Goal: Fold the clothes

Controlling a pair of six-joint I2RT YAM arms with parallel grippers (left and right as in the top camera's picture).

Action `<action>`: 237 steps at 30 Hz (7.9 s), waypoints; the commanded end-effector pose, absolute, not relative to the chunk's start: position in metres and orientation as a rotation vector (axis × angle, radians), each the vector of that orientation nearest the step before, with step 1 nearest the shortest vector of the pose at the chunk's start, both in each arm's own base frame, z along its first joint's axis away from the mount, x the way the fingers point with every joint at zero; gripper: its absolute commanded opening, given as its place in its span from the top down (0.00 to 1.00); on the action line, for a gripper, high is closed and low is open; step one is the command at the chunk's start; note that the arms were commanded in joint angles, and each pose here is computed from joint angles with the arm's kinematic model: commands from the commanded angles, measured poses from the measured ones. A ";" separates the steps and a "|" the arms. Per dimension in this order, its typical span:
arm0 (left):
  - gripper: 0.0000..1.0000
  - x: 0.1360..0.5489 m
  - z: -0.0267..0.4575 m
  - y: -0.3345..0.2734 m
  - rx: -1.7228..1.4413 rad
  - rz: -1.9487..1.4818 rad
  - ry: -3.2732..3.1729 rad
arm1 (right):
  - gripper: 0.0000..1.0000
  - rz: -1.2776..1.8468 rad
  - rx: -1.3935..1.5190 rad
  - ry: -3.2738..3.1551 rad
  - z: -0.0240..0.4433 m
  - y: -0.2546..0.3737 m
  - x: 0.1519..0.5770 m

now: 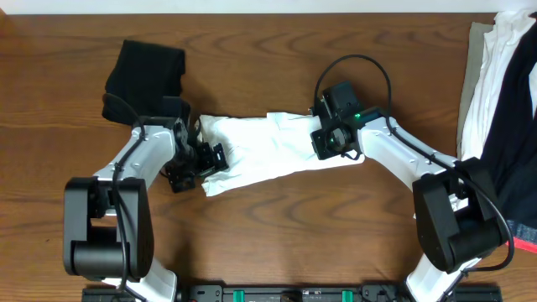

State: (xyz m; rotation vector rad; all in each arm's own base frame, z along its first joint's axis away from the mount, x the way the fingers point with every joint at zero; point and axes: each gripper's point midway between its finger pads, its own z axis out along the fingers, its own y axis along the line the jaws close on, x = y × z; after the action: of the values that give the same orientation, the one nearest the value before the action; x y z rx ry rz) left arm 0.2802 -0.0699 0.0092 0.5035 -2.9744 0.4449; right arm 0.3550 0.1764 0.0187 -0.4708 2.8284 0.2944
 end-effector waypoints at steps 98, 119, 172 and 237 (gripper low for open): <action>0.94 0.344 0.124 -0.157 -0.846 -0.477 -3.348 | 0.95 0.260 -0.271 2.776 0.045 0.129 0.379; 0.94 0.315 0.127 -0.200 -1.159 -0.582 -3.263 | 0.99 0.384 -0.209 2.771 0.037 0.116 0.391; 0.94 0.293 0.162 -0.252 -1.373 -0.225 -3.354 | 0.99 0.813 -0.182 2.717 -0.038 0.165 0.370; 0.94 0.319 0.091 -0.334 -1.384 0.201 -3.350 | 0.99 0.792 -0.176 2.716 -0.038 0.165 0.371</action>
State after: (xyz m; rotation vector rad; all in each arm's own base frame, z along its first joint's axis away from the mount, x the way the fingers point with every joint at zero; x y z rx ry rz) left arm 0.3171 -0.3250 0.0904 -1.4036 -3.3387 0.1556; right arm 0.3956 0.1692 -0.0009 -0.2180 2.5842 0.8378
